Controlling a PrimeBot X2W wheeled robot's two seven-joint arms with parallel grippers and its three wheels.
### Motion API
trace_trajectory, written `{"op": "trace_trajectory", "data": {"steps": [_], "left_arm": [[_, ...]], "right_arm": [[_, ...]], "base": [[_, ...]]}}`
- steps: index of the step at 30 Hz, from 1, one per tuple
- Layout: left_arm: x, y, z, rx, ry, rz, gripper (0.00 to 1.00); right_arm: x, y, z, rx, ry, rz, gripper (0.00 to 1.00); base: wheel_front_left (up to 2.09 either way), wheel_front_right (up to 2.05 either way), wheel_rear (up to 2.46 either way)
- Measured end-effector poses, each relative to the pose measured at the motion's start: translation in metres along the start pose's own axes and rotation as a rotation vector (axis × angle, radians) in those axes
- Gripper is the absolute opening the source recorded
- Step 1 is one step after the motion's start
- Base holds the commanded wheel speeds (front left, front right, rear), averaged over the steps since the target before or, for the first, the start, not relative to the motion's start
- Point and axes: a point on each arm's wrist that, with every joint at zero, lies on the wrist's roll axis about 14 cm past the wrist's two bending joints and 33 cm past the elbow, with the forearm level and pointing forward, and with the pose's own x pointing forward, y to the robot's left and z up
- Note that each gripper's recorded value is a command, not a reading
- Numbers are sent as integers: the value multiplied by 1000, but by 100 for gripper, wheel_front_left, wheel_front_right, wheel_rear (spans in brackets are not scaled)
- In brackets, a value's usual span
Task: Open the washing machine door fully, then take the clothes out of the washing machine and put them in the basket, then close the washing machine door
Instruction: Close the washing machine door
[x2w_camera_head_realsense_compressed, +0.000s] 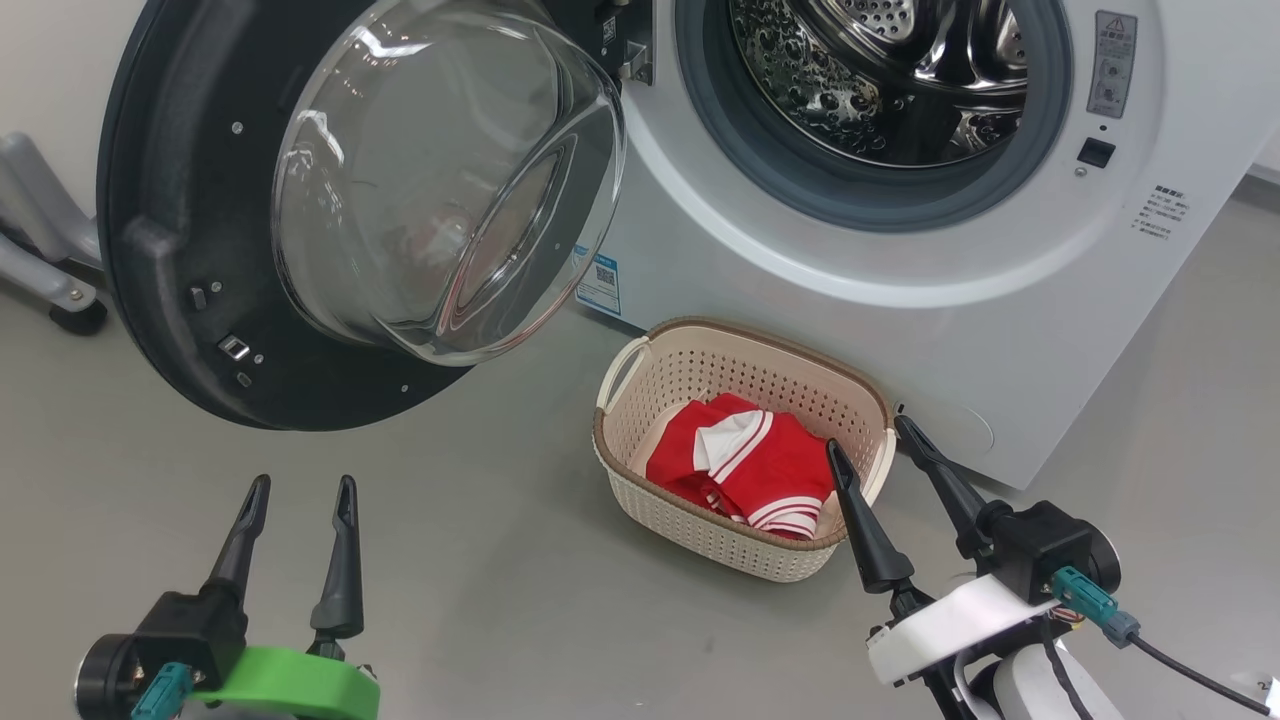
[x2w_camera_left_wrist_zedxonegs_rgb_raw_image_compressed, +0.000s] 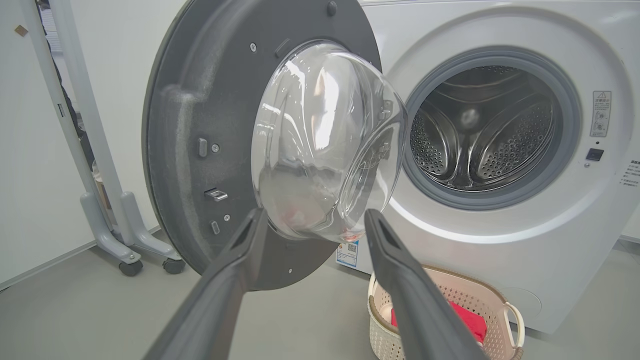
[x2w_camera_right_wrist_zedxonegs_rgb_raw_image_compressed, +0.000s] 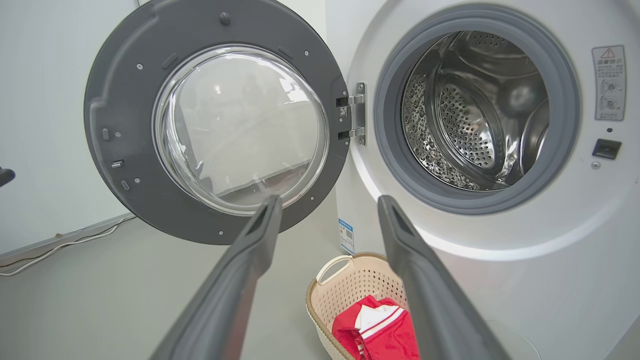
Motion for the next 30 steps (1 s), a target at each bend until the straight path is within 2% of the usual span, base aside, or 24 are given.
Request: {"op": "trace_trajectory", "data": {"steps": [11, 12, 13, 30], "left_arm": [[1, 1, 0, 4, 3, 4, 98], [1, 1, -1, 5, 4, 5, 42], [1, 1, -1, 5, 5, 5, 0], [9, 12, 7, 49, -7, 34, 0]], "right_arm": [[1, -1, -2, 6, 5, -1, 100], [1, -1, -3, 7, 6, -1, 100], [1, -1, -3, 8, 6, -1, 100], [2, -8, -16, 28, 29, -8, 100]], "base": [[0, 0, 0], [0, 0, 0], [0, 0, 0], [0, 0, 0]]}}
